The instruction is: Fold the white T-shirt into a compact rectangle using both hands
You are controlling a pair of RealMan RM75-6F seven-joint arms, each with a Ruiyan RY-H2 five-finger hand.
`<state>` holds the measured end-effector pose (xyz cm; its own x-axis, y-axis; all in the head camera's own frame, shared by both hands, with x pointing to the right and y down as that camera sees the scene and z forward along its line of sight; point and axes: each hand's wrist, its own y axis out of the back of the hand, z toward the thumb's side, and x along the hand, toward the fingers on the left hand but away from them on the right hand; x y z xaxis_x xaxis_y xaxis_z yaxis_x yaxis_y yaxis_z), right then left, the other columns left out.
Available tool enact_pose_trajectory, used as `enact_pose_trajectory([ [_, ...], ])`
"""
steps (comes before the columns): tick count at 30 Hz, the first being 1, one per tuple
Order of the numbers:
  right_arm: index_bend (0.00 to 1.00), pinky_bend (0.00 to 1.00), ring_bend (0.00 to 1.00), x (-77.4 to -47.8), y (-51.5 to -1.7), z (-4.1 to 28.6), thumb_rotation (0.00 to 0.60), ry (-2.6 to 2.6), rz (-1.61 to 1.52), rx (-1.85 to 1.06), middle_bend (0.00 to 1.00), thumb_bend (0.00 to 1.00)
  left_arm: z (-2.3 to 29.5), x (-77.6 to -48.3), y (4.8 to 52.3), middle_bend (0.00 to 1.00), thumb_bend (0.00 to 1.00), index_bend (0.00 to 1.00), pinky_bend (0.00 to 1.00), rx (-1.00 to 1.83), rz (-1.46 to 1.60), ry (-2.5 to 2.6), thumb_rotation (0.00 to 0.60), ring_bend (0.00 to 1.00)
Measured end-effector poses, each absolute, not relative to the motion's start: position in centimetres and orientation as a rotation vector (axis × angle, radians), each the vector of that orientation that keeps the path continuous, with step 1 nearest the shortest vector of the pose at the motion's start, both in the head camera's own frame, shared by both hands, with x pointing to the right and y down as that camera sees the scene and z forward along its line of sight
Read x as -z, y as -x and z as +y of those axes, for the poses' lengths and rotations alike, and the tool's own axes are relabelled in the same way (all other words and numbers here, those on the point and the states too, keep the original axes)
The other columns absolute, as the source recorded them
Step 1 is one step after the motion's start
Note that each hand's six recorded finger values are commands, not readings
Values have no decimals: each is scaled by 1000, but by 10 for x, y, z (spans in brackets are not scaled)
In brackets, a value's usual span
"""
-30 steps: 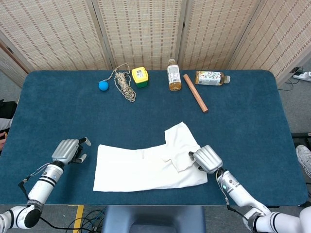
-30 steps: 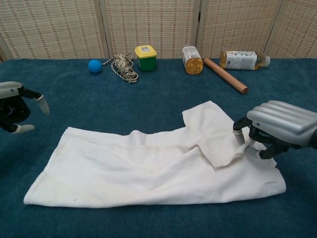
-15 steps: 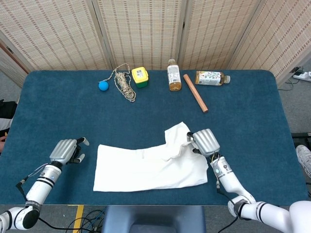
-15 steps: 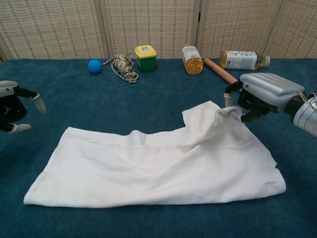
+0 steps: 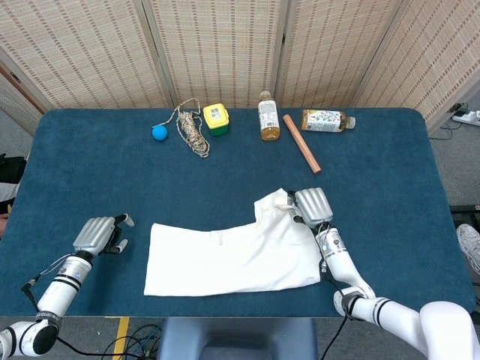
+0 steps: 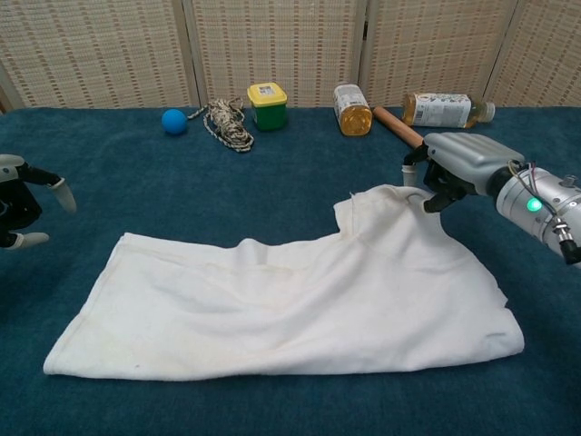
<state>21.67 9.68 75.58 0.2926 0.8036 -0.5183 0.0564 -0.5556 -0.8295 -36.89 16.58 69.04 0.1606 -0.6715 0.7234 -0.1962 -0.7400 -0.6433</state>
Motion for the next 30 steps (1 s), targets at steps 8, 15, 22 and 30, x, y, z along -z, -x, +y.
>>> enact_pose_trajectory([
  [8,570,1000,1000,-765,-207,86,600,1824,-761,-1332,962,462,166,-692,372,860,403,375,978,1614,830,2042,600,776],
  [15,568,1000,1000,-771,-200,80,600,1810,-734,-1325,962,459,167,-693,376,860,403,375,978,1626,831,2040,600,776],
  [22,361,1000,1000,-773,-196,75,600,1772,-708,-1340,939,450,167,-694,378,860,403,375,978,1632,839,2039,600,776],
  [30,228,1000,999,-772,-196,66,600,1744,-708,-1374,927,449,167,-693,381,860,403,375,978,1633,849,2036,600,776],
])
